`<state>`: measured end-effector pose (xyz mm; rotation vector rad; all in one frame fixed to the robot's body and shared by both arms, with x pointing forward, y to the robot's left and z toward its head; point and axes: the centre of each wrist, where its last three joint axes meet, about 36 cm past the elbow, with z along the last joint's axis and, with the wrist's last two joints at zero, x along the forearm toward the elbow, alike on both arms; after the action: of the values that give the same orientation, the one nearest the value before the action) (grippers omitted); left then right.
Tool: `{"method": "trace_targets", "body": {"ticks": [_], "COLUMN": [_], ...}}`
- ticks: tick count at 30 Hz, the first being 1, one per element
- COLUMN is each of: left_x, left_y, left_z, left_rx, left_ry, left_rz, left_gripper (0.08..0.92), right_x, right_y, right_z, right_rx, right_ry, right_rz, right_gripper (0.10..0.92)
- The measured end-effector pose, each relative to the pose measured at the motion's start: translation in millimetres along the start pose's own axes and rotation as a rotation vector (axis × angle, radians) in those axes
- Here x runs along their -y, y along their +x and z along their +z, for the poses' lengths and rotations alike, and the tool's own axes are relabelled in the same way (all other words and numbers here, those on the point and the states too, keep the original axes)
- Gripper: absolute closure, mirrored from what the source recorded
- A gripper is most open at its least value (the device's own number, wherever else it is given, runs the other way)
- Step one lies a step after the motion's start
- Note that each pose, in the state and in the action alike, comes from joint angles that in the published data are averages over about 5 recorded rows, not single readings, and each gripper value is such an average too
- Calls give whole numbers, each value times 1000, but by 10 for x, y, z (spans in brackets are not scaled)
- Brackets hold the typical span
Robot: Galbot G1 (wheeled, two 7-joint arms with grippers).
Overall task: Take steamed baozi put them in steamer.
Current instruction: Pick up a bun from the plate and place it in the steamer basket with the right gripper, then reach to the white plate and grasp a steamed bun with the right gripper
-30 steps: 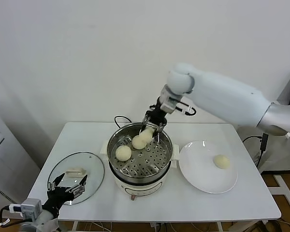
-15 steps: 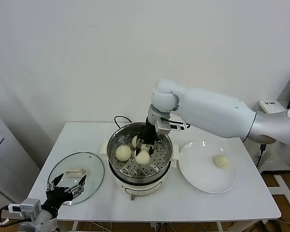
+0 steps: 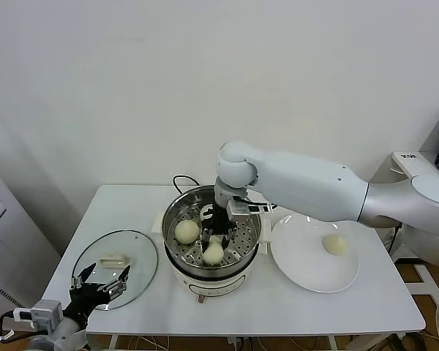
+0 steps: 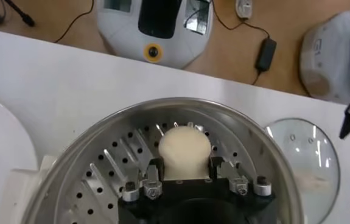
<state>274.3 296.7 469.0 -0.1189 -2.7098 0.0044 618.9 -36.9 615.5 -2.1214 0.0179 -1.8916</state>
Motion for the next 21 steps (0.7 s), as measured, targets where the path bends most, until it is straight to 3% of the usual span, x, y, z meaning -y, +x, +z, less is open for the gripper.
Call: {"method": "trace_targets", "body": {"ticks": [9,21], "left_x": [-9,-21], "left_y": [-5,-14], "left_z": [3,17], "left_rx": [0,-3], "left_ry": [4,7], "left_rz": [3,1], "left_gripper": [177,177], "right_x": [13,-303], "right_y": [-21,593], "right_z": [11,180], "right_rx": [-8,-101], "right_ry": [-10,-211], "right_rz": [-2,43], "right_gripper": [230,200]}}
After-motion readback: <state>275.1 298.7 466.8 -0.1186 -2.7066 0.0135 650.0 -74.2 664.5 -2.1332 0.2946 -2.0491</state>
